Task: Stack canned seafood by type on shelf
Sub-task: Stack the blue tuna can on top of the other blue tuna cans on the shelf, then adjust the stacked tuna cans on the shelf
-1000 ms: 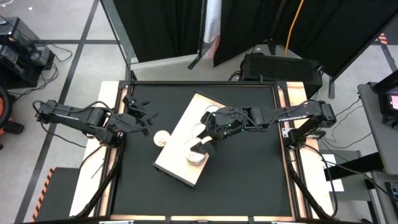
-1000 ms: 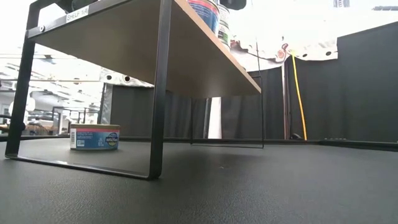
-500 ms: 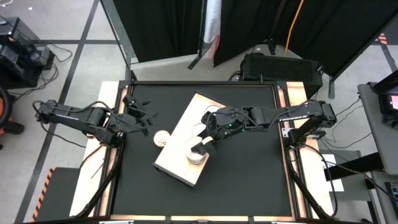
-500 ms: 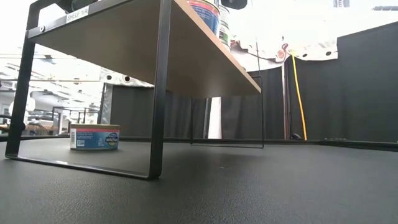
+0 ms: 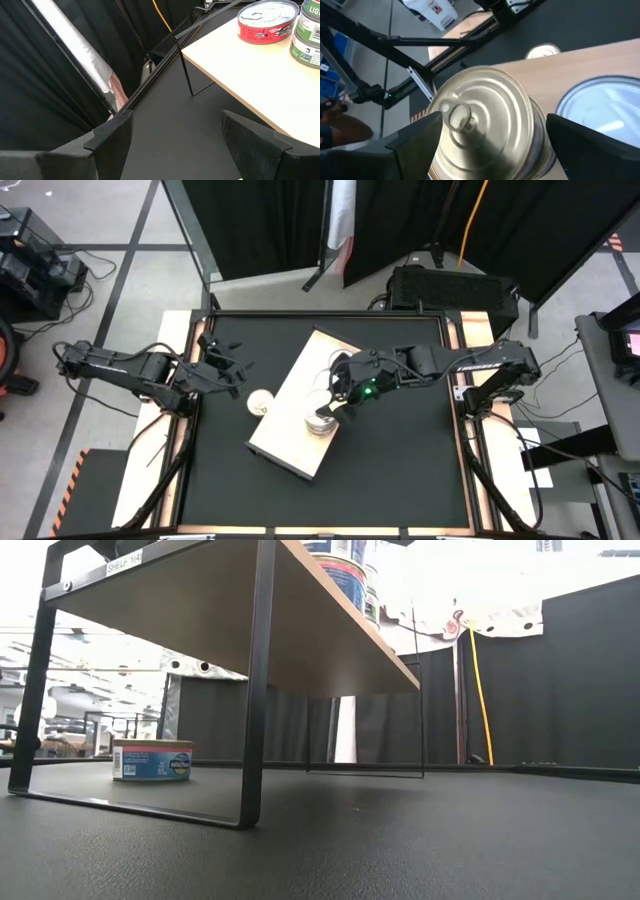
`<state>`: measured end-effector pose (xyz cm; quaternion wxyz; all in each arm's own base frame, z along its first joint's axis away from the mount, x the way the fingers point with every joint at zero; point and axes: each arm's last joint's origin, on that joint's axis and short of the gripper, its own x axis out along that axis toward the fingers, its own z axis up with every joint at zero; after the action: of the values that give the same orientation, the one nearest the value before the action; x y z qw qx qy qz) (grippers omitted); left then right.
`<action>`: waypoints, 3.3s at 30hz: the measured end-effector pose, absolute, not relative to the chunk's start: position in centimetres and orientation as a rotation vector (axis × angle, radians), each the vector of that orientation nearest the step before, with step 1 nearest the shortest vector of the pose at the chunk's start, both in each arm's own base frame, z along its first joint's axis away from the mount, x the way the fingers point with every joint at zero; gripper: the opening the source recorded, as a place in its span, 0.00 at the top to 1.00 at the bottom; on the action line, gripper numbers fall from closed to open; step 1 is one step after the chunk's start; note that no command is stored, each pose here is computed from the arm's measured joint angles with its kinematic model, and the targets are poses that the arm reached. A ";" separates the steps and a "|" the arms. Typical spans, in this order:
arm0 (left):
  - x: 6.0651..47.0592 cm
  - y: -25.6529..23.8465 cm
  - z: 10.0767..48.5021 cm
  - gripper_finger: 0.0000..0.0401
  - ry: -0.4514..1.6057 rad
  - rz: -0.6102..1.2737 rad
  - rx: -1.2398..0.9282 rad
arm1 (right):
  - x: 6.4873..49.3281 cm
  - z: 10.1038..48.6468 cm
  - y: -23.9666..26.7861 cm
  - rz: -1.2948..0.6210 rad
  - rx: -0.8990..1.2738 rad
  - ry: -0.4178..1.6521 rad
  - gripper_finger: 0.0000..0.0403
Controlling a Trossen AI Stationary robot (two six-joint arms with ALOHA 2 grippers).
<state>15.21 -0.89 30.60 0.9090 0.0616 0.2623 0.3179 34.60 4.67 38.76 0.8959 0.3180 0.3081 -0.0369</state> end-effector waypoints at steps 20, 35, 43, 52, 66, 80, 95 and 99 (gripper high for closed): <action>16.9 -1.6 31.2 0.25 0.486 0.470 0.121 | 34.3 38.6 4.6 -0.078 0.614 0.664 0.13; 19.4 -2.3 30.3 0.25 0.497 0.373 0.086 | 30.1 43.0 5.5 -0.200 0.364 0.690 0.13; 20.1 -2.9 30.5 0.25 0.465 0.244 0.057 | 26.8 39.6 11.0 -0.343 0.031 0.821 0.17; 20.9 -3.8 29.3 0.25 0.532 0.192 0.049 | 28.1 27.3 14.5 -0.514 -0.041 0.576 0.28; 22.3 -4.3 27.7 0.25 0.610 0.204 0.035 | 29.2 23.7 12.8 -0.575 -0.079 0.466 0.58; 22.3 -4.6 27.6 0.25 0.610 0.193 0.034 | 31.0 22.5 12.9 -0.543 -0.102 0.452 0.67; 22.4 -5.4 27.3 0.25 0.634 0.114 0.001 | 32.4 21.5 13.7 -0.474 -0.057 0.412 0.67; 22.2 -5.6 27.3 0.25 0.638 0.121 0.012 | 32.3 21.5 14.0 -0.453 -0.057 0.416 0.67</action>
<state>22.23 -5.57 27.27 0.9477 0.0061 0.3134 0.0594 32.29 13.97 21.54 0.9526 -0.0282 0.2049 -0.2229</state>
